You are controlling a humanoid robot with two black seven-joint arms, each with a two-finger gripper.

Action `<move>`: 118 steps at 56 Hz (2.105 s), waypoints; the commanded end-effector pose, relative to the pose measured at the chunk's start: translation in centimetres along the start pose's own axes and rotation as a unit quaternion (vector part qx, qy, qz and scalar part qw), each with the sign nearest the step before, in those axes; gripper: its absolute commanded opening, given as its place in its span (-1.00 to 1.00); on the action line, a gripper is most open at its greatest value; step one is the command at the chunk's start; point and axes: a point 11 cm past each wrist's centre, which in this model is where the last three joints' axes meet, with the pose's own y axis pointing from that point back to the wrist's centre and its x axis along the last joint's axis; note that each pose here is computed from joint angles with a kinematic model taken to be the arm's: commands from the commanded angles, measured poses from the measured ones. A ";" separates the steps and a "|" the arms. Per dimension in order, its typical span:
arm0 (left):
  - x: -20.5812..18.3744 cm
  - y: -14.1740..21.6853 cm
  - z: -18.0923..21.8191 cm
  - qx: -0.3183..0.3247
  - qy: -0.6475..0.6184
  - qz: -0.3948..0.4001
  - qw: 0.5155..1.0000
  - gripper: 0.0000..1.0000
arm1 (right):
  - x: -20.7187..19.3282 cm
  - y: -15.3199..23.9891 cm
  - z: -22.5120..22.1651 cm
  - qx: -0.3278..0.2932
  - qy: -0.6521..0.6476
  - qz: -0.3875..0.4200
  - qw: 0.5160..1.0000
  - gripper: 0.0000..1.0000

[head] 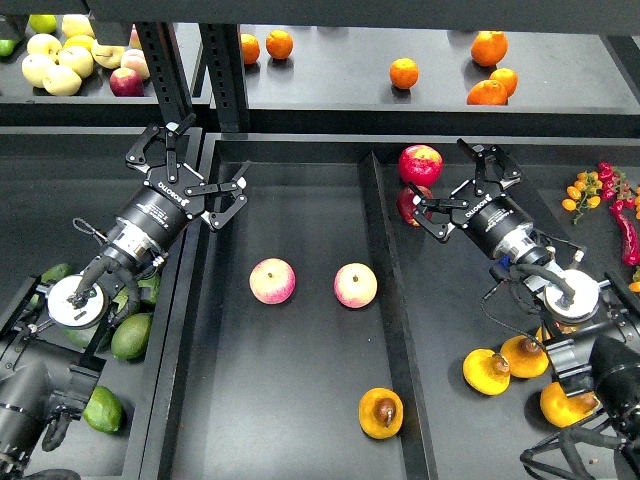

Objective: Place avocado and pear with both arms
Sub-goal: 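Move the right gripper toward the halved yellow fruit near the robot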

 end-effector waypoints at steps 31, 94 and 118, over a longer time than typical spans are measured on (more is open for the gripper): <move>0.6 0.7 -0.3 -0.006 0.018 0.006 1.000 0.97 | -3.8 -3.3 5.0 -0.217 0.125 -0.021 0.968 0.99; 0.6 0.9 -0.5 -0.004 0.019 0.006 1.000 0.98 | 1.3 3.6 6.6 -0.489 0.378 0.051 0.785 0.99; 0.7 0.9 -0.6 -0.003 0.019 0.007 1.000 0.98 | 4.3 6.8 9.6 -0.525 0.362 0.063 0.767 0.99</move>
